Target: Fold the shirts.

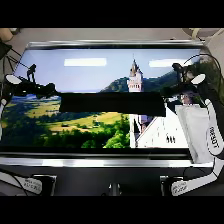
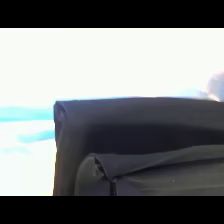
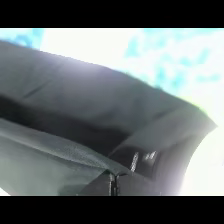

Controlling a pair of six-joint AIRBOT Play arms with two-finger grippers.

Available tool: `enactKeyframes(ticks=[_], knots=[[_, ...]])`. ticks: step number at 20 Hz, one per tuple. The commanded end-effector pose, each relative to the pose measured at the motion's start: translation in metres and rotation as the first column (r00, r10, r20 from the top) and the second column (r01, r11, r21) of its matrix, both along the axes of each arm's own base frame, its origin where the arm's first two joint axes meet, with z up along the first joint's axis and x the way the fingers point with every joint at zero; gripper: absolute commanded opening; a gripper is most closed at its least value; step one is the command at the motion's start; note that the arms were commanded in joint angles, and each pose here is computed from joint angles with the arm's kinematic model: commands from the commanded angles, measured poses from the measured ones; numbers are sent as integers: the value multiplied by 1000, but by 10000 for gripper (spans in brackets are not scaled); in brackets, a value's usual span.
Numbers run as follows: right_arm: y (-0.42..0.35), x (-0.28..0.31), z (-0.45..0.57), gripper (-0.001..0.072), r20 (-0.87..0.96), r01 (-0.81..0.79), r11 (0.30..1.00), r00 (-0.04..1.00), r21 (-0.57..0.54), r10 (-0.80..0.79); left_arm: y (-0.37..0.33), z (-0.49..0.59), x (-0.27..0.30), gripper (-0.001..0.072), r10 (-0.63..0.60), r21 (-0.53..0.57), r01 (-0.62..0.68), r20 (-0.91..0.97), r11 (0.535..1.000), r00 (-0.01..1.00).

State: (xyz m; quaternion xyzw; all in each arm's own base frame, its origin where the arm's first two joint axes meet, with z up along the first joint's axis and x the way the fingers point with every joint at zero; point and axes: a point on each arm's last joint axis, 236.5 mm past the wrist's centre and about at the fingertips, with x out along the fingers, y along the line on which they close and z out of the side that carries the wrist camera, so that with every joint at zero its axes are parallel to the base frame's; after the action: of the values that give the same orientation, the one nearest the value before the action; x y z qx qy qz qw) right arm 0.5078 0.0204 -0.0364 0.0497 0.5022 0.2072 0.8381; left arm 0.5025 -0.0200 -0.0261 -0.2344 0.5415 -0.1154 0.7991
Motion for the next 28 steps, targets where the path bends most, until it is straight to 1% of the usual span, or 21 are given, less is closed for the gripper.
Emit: enactKeyframes(ticks=[1,4,5,6,7,8,9,10,12,15,16,18,22,25,26,28], knots=[[10,12,-34,20,-27,-2,1000,1000,3,2,-1,-28,18,18,44,-22,-45,-42,999,998],[16,15,-38,24,-13,-24,1000,1000,-12,23,-7,-47,16,19,42,-32,-45,-82,998,996],[16,16,-35,62,-9,-27,1000,1000,-11,27,-7,-50,15,39,55,-37,-58,-95,998,994],[16,16,-27,244,-2,-36,999,999,-11,36,-4,-50,15,187,62,-38,-66,-96,997,994],[15,15,-16,489,9,-58,998,998,-13,58,1,-46,16,568,72,-41,-76,-95,996,993],[9,11,-2,696,26,-90,996,996,-29,90,8,-39,16,695,93,-51,-98,-102,994,990],[-4,5,6,709,25,-99,994,995,-50,100,17,-29,16,687,104,-57,-110,-102,992,989],[-24,-4,7,709,-4,-76,995,997,-62,75,26,-18,15,687,104,-61,-110,-96,992,990],[-52,-27,-4,710,-120,-5,1000,993,-5,4,37,8,12,683,102,-62,-107,-73,992,992],[-53,-54,-28,711,-263,14,995,965,102,13,36,50,10,672,86,-42,-85,13,995,996],[-45,-57,-34,711,-289,14,990,957,142,28,32,63,9,654,78,-37,-77,38,996,996],[-32,-54,-43,714,-310,35,975,950,221,36,21,85,6,654,47,-23,-45,86,999,995],[-21,-52,-66,716,-368,102,950,930,294,14,-11,113,-2,654,-34,-6,36,136,999,990],[4,-39,-59,716,-354,142,886,935,442,26,-38,121,-6,654,-87,-2,89,153,996,984],[11,-36,-56,716,-343,138,872,939,469,36,-46,121,-6,654,-102,-2,103,153,995,983],[20,-37,-57,716,-342,120,874,938,470,56,-58,121,-7,654,-124,-2,126,156,992,980]])
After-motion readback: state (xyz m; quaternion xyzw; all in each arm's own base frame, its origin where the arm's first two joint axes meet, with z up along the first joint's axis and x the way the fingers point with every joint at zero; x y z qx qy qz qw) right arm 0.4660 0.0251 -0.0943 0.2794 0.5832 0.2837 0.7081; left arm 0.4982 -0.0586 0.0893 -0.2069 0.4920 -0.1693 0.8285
